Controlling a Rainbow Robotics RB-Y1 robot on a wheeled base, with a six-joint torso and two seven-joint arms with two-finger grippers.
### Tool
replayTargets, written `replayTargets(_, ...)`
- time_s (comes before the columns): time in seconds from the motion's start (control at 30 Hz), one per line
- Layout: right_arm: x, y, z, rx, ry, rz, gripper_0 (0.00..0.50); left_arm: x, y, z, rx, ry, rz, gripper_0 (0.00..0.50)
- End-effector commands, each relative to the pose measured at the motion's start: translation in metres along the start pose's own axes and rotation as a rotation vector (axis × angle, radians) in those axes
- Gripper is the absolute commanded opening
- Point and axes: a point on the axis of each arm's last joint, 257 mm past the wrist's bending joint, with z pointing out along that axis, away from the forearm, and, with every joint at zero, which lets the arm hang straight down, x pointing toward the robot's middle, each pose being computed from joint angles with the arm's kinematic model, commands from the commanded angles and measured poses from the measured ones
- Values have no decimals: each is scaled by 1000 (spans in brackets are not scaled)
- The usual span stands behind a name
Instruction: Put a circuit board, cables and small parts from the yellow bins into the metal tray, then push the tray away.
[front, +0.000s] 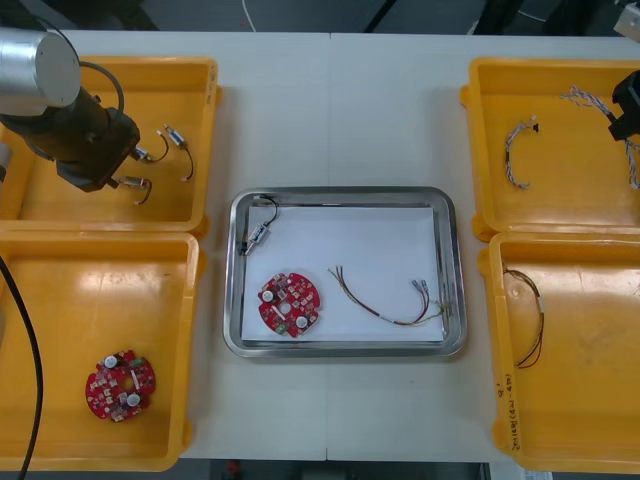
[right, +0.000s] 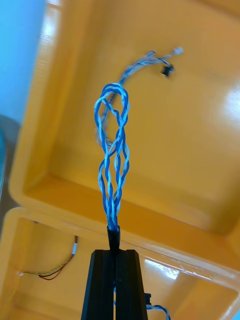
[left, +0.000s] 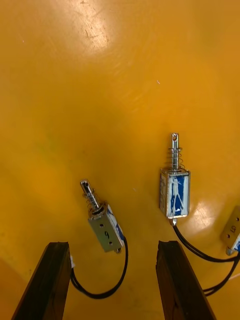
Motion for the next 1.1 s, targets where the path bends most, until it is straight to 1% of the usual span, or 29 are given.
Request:
replayTargets(0.03, -5, 17, -23, -36, -44, -129, 0, 5, 1, 14, -9, -14, -11, 500)
replayTargets(0.13, -6, 40, -23, -50, -43, -217, 0, 5, 2, 19, -14, -21, -6, 500)
replayTargets(0.23, -7, 59, -22, -31, -42, -310, 0, 7, 5, 25, -23, -24, 1, 500)
replayTargets(0.37, -5, 87, -17, -31, -35, -410, 0, 8, 7, 32, -28, -30, 8, 500)
replayTargets(0.53, -6, 124, -8, -56, -27, -517, 0, 10, 17, 44, -29, -33, 21, 500)
replayTargets(0.7, -12, 158, -4, -75, -10, -619, 0, 12, 17, 46, -31, -35, 30, 498)
replayTargets(0.73, -13, 167, -3, -81, -9, -642, 0, 13, 17, 46, -31, -33, 33, 298)
replayTargets(0.77, -15, 174, -1, -85, -7, -660, 0, 15, 16, 47, -31, -32, 36, 67)
replayTargets(0.8, -16, 177, -1, -85, -7, -667, 0, 15, 17, 47, -33, -33, 38, 5)
replayTargets(0.87, -22, 194, 2, -88, -16, -703, 0, 15, 16, 47, -33, -33, 44, 0)
replayTargets(0.97, -27, 208, 5, -80, -21, -739, 0, 17, 15, 47, -31, -31, 53, 0)
replayTargets(1.07, -36, 230, 11, -75, -45, -796, 0, 18, 15, 47, -29, -29, 54, 0)
replayTargets(1.1, -36, 234, 13, -77, -46, -804, 0, 18, 15, 47, -29, -29, 54, 0)
